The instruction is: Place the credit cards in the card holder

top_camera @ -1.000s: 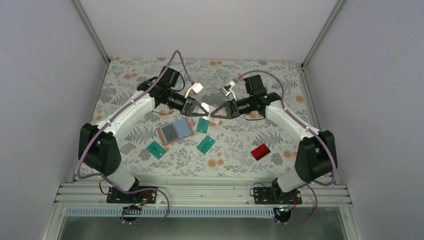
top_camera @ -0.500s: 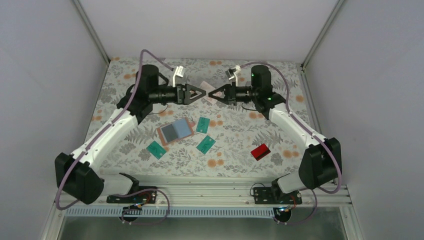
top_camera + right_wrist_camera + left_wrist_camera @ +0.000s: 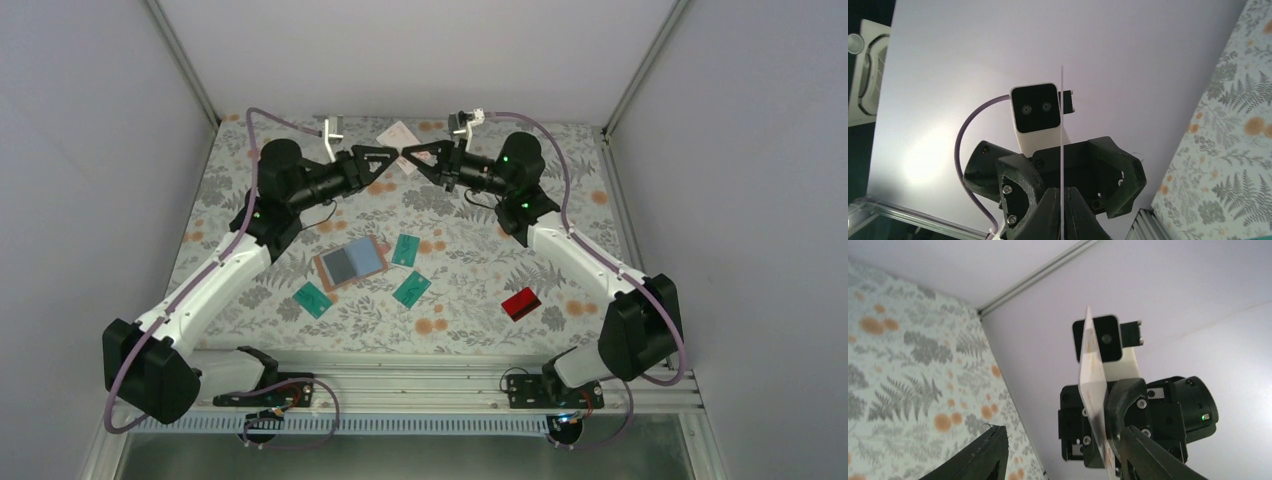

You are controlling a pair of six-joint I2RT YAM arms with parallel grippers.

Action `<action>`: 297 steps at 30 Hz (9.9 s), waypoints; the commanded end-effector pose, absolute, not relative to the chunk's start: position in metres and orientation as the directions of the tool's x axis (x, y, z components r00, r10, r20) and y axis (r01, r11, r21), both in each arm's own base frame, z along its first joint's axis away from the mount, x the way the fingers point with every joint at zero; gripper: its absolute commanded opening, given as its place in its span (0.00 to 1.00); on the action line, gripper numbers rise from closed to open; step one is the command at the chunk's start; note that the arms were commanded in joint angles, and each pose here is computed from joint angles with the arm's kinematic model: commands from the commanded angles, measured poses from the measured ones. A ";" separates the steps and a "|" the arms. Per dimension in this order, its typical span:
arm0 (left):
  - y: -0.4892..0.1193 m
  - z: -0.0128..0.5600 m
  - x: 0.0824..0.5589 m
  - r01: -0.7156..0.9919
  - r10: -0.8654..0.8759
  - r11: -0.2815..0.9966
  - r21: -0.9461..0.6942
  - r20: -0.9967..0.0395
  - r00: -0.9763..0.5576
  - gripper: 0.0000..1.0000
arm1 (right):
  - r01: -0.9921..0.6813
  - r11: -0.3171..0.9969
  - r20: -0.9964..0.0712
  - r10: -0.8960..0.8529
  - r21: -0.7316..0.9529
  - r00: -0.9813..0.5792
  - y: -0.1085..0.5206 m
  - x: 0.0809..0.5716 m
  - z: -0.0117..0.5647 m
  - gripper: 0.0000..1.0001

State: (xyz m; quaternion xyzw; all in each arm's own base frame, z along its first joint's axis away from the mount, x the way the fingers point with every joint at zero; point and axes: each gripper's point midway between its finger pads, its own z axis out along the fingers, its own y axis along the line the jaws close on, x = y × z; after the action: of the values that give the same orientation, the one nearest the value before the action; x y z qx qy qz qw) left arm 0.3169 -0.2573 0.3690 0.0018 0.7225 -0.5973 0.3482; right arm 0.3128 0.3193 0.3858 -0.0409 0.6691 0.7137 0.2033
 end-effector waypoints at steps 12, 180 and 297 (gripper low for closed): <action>-0.257 0.417 0.327 0.495 -0.489 0.198 -0.846 -0.523 -0.698 0.14 | -0.401 -0.114 -0.358 0.278 0.909 -0.891 0.333 0.311 0.418 0.04; -0.143 0.023 0.291 -0.065 -0.191 0.688 -0.723 -0.094 -0.977 0.02 | -0.492 0.800 -0.094 -0.492 0.343 -0.865 0.381 0.296 0.009 0.04; -0.121 0.029 0.270 -0.073 -0.130 0.906 -0.418 -0.110 -0.985 0.02 | -0.388 0.592 -0.071 -0.487 0.706 -0.871 0.444 0.280 0.056 0.46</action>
State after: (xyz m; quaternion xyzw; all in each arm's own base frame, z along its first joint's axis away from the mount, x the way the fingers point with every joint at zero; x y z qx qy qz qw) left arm 0.2658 -0.1240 0.0306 -0.0448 0.9688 -0.2355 0.0637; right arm 0.2792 0.4335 0.0592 -0.2495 0.8981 0.3581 -0.0533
